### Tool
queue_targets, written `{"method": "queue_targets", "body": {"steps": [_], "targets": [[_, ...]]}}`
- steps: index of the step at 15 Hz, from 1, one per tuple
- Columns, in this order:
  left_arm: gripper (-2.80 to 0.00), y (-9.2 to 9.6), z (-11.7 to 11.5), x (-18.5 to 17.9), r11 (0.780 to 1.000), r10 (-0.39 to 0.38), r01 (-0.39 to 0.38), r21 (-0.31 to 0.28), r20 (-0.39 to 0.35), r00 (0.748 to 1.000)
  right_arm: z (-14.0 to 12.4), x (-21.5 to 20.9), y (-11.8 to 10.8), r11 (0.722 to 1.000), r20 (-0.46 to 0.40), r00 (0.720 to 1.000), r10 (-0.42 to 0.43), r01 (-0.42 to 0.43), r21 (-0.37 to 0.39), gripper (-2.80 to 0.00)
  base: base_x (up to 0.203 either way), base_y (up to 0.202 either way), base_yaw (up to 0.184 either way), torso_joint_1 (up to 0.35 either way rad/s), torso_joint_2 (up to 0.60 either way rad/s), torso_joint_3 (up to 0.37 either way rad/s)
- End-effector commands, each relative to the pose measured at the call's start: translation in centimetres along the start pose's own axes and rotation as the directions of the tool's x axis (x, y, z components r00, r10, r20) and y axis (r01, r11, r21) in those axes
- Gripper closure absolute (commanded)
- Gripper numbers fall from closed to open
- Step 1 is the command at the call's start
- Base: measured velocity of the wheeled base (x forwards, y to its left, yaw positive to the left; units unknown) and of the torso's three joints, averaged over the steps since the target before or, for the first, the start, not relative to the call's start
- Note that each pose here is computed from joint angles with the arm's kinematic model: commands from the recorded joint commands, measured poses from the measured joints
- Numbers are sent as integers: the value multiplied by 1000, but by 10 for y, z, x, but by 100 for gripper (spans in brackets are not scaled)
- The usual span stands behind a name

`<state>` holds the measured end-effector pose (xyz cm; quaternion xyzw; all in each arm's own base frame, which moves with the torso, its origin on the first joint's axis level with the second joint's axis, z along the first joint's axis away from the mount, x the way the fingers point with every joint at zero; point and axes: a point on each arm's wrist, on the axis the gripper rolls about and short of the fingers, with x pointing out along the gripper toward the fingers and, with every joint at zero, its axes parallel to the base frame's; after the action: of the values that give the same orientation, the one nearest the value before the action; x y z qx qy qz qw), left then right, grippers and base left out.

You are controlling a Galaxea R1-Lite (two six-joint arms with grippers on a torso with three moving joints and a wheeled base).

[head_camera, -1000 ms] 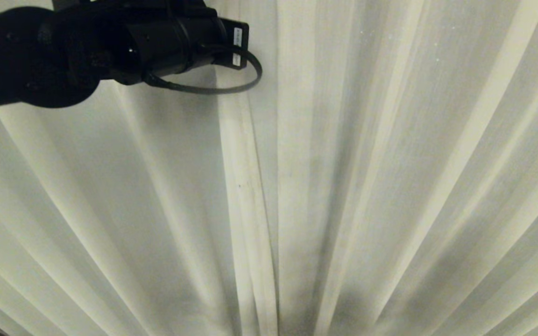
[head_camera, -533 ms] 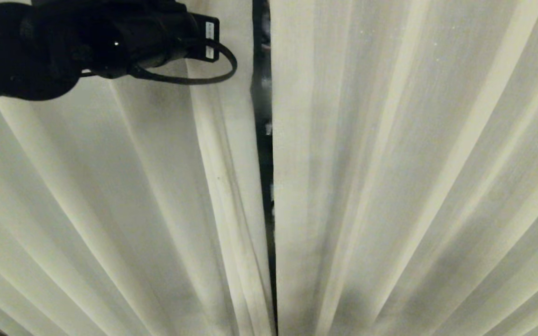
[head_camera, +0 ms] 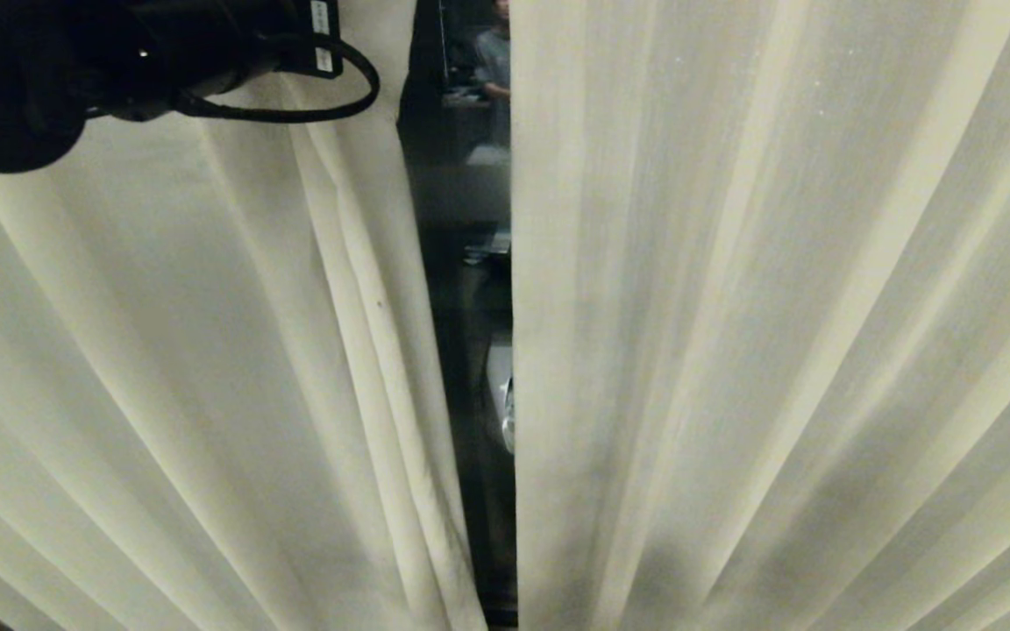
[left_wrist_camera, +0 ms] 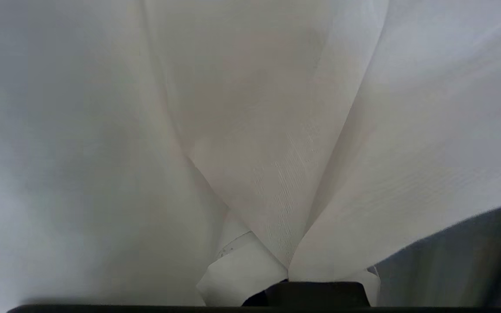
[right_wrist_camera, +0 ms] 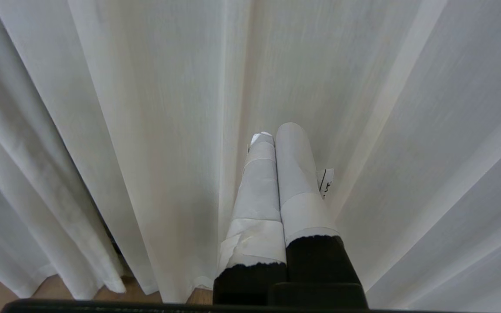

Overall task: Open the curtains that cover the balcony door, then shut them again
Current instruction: Pull the inner curtains open on both sides

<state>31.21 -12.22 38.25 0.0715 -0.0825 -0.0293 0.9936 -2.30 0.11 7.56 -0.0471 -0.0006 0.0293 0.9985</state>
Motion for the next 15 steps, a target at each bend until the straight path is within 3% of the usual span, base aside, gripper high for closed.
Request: {"method": "queue_targets", "body": {"steps": [1, 15], "targets": [[0, 12, 0, 1, 999, 36, -36, 2, 2, 999, 0, 0, 0, 1000, -1, 1000, 1, -1, -1, 0, 0, 0, 0, 0, 0, 0], [0, 32, -17, 18, 994, 106, -106, 8, -35, 994, 0, 0, 0, 1000, -1, 1000, 1, -1, -1, 0, 0, 0, 0, 0, 0, 0]]}}
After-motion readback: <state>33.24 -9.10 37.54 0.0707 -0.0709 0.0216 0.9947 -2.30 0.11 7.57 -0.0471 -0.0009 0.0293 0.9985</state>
